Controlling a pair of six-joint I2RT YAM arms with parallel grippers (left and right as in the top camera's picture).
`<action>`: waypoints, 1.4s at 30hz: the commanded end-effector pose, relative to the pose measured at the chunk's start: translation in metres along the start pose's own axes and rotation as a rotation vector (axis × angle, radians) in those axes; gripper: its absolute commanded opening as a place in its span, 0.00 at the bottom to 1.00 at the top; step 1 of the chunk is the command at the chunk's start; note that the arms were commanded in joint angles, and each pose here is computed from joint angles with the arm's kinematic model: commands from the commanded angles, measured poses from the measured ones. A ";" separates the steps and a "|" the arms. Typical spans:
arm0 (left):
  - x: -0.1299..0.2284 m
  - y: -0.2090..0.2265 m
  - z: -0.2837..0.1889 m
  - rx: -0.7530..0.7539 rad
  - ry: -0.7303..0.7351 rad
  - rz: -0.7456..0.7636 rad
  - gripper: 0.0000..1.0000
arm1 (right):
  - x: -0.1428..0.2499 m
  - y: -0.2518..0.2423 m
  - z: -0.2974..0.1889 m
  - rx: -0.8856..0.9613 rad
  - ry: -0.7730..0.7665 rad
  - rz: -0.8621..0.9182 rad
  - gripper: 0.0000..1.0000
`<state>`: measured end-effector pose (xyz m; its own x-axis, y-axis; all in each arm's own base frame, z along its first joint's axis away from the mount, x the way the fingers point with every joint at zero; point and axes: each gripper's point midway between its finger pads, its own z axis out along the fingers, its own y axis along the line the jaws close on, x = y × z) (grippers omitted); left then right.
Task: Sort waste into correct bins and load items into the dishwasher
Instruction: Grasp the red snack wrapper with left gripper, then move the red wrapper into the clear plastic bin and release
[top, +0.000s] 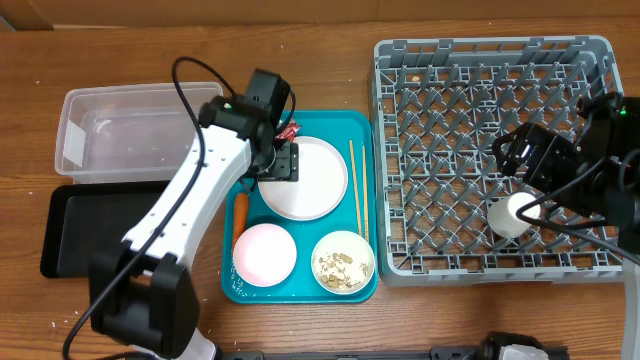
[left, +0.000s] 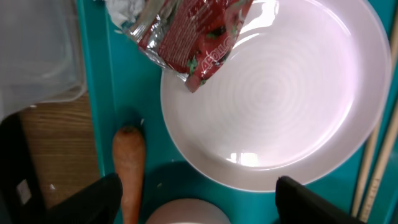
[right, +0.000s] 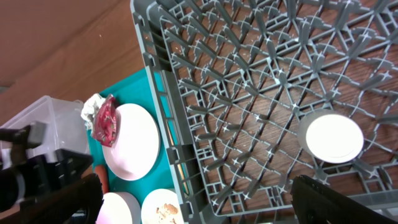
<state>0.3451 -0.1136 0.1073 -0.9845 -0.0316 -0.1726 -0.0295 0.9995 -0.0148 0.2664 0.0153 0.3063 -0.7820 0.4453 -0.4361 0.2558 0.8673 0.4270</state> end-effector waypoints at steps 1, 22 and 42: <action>0.001 0.001 0.027 -0.008 0.003 0.000 0.78 | -0.002 0.003 0.001 -0.011 0.004 -0.011 1.00; -0.027 -0.006 0.114 -0.053 -0.045 0.015 0.22 | 0.005 0.000 0.005 0.004 0.044 0.001 1.00; -0.032 -0.005 0.010 -0.040 -0.041 0.017 0.04 | 0.005 0.000 0.005 0.003 0.043 -0.002 1.00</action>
<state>0.3731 -0.1098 0.0745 -0.9844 -0.0221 -0.1745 -0.0337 0.9974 0.0641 0.2652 0.0160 0.2970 -0.8048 0.4460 -0.3916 0.2745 0.8647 0.4207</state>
